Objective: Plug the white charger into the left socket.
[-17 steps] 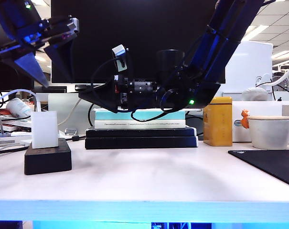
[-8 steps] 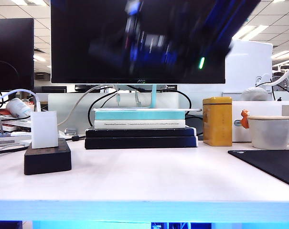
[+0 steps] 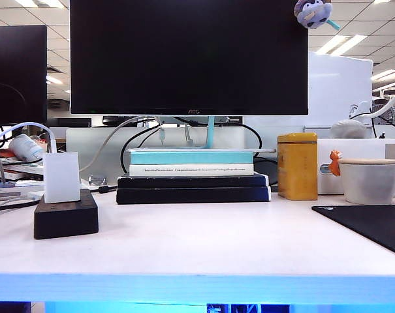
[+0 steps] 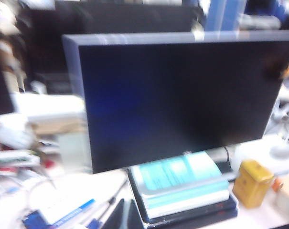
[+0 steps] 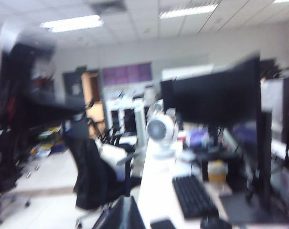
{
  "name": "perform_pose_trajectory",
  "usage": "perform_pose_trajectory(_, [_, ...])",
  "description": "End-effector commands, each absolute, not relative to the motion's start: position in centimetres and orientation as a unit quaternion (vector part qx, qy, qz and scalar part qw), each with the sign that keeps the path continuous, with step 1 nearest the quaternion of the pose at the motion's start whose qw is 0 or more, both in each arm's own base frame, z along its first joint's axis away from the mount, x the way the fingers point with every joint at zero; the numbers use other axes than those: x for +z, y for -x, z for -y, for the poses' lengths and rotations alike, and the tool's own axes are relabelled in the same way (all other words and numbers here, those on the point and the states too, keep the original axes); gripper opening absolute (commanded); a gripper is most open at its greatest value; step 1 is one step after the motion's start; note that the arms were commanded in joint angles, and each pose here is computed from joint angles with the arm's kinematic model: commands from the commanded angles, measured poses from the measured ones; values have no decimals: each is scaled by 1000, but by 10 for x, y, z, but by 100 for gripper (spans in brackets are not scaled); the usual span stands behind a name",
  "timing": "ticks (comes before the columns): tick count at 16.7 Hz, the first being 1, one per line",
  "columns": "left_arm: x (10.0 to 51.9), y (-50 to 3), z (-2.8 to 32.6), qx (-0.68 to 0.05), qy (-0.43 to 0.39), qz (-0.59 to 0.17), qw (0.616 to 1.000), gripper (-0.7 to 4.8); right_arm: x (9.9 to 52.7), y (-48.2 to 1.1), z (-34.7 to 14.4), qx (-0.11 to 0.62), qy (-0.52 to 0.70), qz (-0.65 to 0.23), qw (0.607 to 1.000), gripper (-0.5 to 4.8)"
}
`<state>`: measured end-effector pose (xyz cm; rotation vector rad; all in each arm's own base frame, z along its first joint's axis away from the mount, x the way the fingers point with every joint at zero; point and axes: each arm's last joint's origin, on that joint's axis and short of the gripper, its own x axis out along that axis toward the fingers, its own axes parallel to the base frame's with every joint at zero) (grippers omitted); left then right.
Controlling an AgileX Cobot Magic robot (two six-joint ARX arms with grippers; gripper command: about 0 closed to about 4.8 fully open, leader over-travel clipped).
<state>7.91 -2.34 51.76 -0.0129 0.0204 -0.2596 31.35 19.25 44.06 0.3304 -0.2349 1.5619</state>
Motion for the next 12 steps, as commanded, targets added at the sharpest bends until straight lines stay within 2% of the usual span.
perform_pose_trajectory(1, [510, -9, 1, -117, 18, 16, 993, -6, 478, -279, -172, 665, -148, 128, 721, -3])
perform_pose_trajectory(4, [492, 55, -19, -112, 26, 44, 992, -6, 500, -250, -152, 571, -160, 134, 794, -3])
perform_pose_trajectory(6, [472, 76, -27, -83, 22, 20, 996, -6, 513, -212, -126, 467, -106, 130, 868, -3])
perform_pose_trajectory(9, [447, 59, -22, -84, 16, -8, 996, -6, 518, -171, -100, 382, -42, 106, 917, -3])
perform_pose_trajectory(12, [411, 22, -8, -137, 21, -6, 990, -6, 517, -134, -76, 315, 52, 97, 943, -3])
